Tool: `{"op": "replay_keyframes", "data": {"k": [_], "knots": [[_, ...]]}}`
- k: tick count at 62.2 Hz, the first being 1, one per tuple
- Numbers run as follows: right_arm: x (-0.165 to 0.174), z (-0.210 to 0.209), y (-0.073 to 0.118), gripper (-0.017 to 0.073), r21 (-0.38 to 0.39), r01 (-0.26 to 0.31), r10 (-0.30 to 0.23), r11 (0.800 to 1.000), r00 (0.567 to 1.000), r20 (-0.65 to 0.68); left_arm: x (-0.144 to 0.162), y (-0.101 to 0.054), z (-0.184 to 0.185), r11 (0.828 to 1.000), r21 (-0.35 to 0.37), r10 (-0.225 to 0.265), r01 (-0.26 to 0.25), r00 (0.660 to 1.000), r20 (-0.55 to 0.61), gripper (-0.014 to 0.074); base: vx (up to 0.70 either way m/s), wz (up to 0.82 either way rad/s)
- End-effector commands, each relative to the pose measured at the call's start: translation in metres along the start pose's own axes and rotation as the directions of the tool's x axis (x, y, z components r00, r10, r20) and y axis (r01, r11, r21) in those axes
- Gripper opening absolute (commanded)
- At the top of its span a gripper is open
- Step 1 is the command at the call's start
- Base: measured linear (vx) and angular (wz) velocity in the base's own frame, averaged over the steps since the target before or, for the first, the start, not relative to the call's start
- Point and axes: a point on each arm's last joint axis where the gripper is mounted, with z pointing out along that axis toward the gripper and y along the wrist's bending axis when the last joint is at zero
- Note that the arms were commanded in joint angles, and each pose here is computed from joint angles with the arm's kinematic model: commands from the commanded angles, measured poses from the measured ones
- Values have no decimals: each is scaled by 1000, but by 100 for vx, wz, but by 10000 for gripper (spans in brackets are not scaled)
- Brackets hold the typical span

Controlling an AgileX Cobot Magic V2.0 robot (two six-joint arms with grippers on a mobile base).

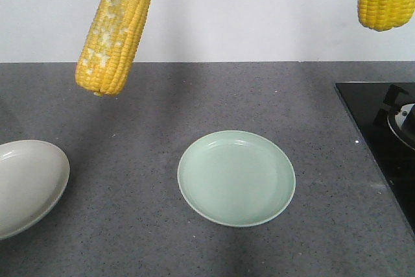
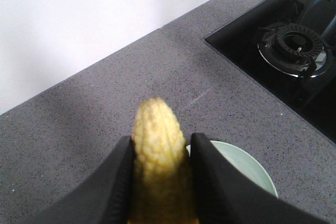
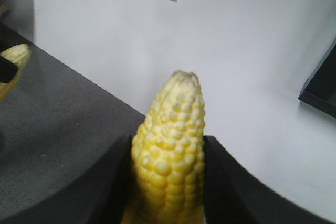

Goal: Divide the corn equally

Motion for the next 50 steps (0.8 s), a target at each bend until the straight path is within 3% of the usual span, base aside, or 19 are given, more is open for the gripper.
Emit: {"op": "replay_keyframes", "data": {"k": [1, 10, 17, 21, 26, 30, 33, 43, 50], "knots": [[-13, -15, 2, -1, 33, 6, -10, 999, 993, 114, -8, -10, -28, 1000, 19, 5, -7, 995, 97, -6, 0, 0], [-17, -13, 5, -1, -17, -33, 35, 999, 987, 155, -8, -10, -28, 1000, 20, -7, 5, 995, 96, -6, 0, 0], [-17, 1, 12, -1, -183, -95, 124, 979, 980, 155, -8, -10, -30, 1000, 18, -23, 22, 995, 99, -6, 0, 0], [-14, 18, 14, -1, -285, -117, 155, 951, 981, 114, -7, -9, -30, 1000, 6, -20, 19, 995, 97, -6, 0, 0], [-3, 44, 13, -1, -405, -140, 165, 903, 986, 27, -7, -5, -30, 999, -33, -13, 16, 996, 94, -6, 0, 0], [9, 68, 9, -1, -478, -191, 184, 858, 981, -61, -7, -2, -30, 998, -63, -20, 26, 996, 92, -6, 0, 0], [18, 88, 4, -1, -489, -238, 212, 839, 971, -110, -7, -1, -30, 997, -79, -15, 22, 996, 90, -6, 0, 0], [56, 151, 6, -1, -508, -351, 232, 786, 930, -284, -6, 3, -31, 992, -127, 0, 10, 996, 85, -6, 0, 0], [93, 188, 20, -1, -516, -407, 196, 754, 889, -415, -6, 7, -31, 985, -171, 3, 11, 997, 82, -6, 0, 0]]}}
